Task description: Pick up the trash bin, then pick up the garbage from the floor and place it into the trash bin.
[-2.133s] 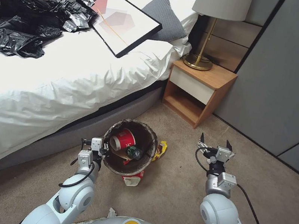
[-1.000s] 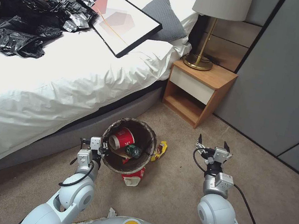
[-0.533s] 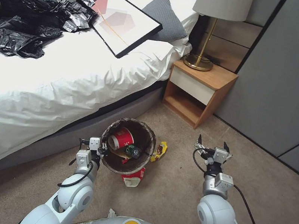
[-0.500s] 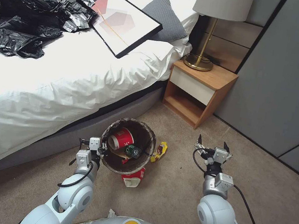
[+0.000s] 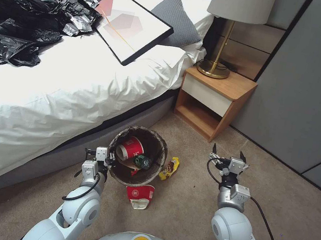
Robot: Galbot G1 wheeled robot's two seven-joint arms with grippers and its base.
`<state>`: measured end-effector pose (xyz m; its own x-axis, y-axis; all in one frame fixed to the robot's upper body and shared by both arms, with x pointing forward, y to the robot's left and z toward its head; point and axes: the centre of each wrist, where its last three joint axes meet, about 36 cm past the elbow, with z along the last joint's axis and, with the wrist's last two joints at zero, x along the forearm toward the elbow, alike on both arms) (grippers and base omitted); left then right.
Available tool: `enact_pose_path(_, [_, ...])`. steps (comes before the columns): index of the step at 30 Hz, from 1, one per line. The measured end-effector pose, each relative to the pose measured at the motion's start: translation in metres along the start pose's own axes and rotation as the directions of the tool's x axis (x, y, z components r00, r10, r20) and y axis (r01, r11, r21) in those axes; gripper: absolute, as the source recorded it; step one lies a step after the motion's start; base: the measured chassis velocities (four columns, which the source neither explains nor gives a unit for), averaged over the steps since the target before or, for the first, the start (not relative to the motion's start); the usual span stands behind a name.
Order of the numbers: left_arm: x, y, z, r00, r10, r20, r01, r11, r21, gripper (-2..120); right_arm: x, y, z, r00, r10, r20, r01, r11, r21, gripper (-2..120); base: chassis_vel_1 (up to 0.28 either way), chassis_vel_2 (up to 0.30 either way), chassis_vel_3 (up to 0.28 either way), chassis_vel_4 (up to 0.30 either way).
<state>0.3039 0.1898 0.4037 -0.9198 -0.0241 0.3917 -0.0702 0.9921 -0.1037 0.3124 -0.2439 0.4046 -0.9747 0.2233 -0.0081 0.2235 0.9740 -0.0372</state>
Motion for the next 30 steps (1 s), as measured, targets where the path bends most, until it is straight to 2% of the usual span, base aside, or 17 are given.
enact_pose_path(22, [0.001, 0.004, -0.001, 1.0, -0.02, 0.002, 0.02, 1.0, 0.002, 0, -0.006, 0.002, 0.011, 1.0, -0.004, -0.014, 0.004, 1.0, 0.013, 100, -0.008, 0.009, 0.007, -0.006])
enact_pose_path(27, [0.001, 0.004, -0.002, 1.0, -0.02, 0.004, 0.02, 1.0, 0.001, 0, -0.015, -0.003, 0.015, 0.998, -0.042, -0.036, 0.042, 0.999, 0.005, 100, 0.0, 0.0, 0.0, 0.0])
enact_pose_path(30, [0.001, 0.004, -0.002, 1.0, -0.019, 0.005, 0.019, 1.0, 0.0, 0, -0.027, -0.009, 0.017, 0.993, -0.092, -0.08, 0.092, 0.996, -0.006, 100, 0.0, 0.0, 0.0, 0.0])
